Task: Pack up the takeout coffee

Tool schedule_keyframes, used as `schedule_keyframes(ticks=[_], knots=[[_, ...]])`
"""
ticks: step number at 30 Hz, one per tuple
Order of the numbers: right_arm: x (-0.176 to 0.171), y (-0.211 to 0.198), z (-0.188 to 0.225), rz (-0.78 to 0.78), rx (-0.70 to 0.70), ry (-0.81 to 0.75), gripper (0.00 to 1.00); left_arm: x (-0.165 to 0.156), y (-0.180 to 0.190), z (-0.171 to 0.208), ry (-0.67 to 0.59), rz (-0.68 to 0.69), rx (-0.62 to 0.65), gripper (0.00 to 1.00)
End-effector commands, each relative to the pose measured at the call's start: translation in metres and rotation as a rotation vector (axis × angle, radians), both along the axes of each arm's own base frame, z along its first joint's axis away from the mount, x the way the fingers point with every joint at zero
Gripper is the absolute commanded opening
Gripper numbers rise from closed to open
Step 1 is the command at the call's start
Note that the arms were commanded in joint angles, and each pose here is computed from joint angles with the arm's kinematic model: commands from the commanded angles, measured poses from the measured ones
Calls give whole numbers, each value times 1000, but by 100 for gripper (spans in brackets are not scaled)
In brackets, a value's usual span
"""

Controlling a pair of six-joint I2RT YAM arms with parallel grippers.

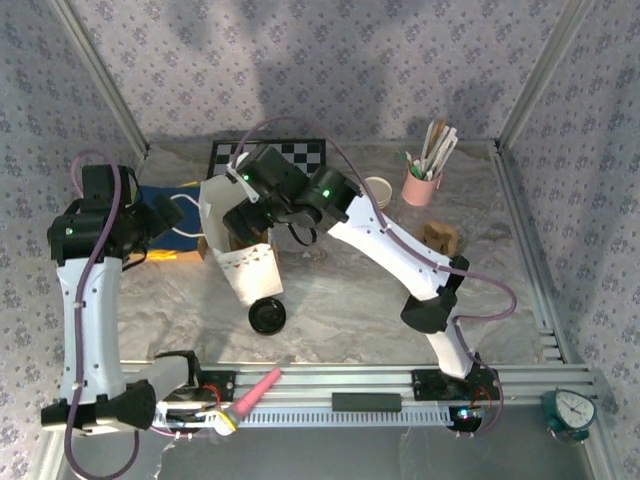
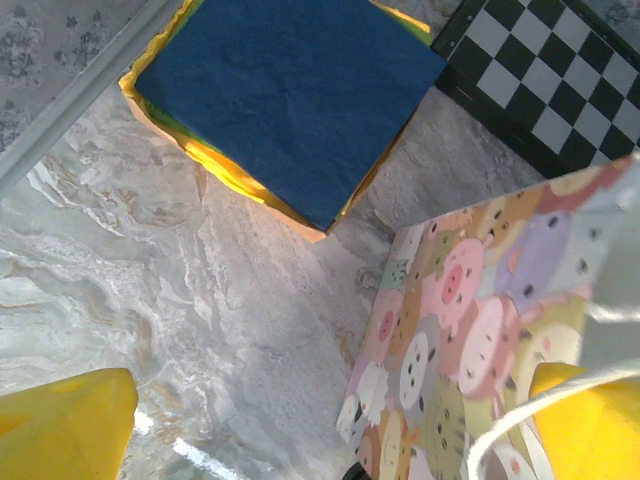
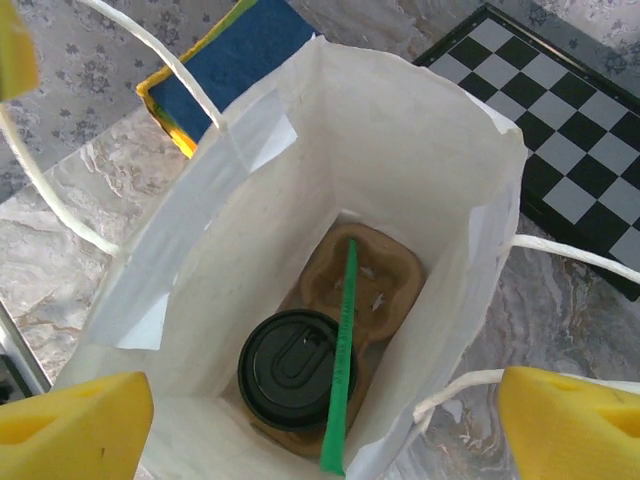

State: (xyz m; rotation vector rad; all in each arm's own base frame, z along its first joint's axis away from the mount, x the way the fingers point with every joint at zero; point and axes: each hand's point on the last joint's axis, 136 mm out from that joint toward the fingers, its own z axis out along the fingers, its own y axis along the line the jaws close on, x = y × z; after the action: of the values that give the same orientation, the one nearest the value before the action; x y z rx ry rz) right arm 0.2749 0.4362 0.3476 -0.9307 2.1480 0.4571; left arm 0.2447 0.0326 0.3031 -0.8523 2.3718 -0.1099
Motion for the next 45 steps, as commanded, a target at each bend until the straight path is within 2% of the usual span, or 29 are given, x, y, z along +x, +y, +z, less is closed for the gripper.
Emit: schedule_keyframes(ticks=[1, 3, 7, 11, 13, 16, 19, 28, 32, 35, 39, 45], knots=[[-1, -21, 49, -2, 106, -50, 94, 21, 9, -14, -11, 20, -34, 100], [0, -29, 56, -10, 125, -55, 100, 30, 18, -30, 7, 46, -71, 97], [2, -51, 69, -36, 161, -65, 100, 44, 38, -63, 45, 94, -125, 88], [11, -76, 69, -86, 203, -50, 100, 56, 53, -88, 102, 90, -98, 82], [19, -90, 68, -121, 232, -36, 100, 61, 61, -91, 112, 96, -67, 82], [27, -108, 60, -167, 251, -24, 100, 73, 48, -76, 29, 40, -121, 83], [31, -116, 49, -192, 247, -1, 100, 73, 37, -55, -22, 7, -164, 84], [35, -111, 34, -194, 234, 45, 100, 62, -7, -10, -146, -103, -268, 90], [34, -111, 29, -202, 225, 61, 100, 61, -18, 30, -239, -117, -284, 100], [33, -111, 23, -206, 216, 78, 100, 61, -25, 58, -306, -142, -288, 100], [32, -111, 21, -207, 214, 86, 100, 62, -30, 57, -270, -154, -315, 100], [32, -100, 17, -174, 247, 116, 100, 62, -28, 26, -203, -134, -325, 98]])
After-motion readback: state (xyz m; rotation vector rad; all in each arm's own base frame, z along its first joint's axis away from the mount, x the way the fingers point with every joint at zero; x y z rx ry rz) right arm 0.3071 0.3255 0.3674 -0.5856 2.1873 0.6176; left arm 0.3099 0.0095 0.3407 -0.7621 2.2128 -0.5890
